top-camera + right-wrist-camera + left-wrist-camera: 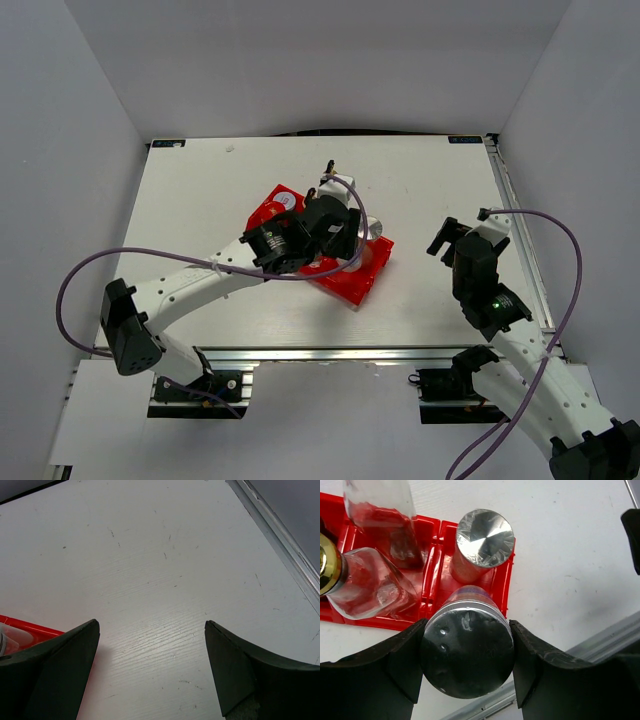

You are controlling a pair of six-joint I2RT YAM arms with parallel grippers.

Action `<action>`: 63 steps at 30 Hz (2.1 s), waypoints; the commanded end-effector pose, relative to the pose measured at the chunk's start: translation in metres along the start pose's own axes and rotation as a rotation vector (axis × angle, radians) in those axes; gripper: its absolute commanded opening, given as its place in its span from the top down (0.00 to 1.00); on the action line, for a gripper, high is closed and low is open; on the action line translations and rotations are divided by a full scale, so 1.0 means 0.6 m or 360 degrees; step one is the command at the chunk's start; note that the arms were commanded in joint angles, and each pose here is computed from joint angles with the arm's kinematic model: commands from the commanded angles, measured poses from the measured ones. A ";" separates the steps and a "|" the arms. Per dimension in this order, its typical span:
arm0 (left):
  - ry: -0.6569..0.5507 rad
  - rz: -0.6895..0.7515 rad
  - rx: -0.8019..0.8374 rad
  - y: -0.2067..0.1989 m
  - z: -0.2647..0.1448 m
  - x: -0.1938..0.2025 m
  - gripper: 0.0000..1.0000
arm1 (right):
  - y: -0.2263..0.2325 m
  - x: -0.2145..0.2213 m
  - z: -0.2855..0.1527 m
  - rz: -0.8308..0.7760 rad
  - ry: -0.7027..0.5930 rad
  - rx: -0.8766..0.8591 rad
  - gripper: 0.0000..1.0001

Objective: Organize the condiment bottles

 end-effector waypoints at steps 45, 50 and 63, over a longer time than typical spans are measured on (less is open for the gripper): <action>-0.0101 0.0007 0.0033 -0.055 0.012 -0.075 0.02 | 0.010 -0.022 -0.006 0.0035 -0.0069 -0.0102 0.11; -0.0405 -0.0103 -0.0056 -0.030 -0.064 -0.142 0.02 | 0.007 -0.021 -0.004 0.0028 -0.0076 -0.0077 0.11; -0.1027 -0.0706 -0.0828 0.298 -0.165 -0.185 0.02 | 0.006 -0.015 0.004 0.0039 -0.0054 -0.0019 0.11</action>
Point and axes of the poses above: each gripper's point midway between its finger pads, its own z axis out along the fingers, its own y axis along the line the jaws close on, x = y × z, the point moved 6 cm from there along -z, back along the fingers, and after that the axes turned 8 degrees about -z, right-handed, at the moved point
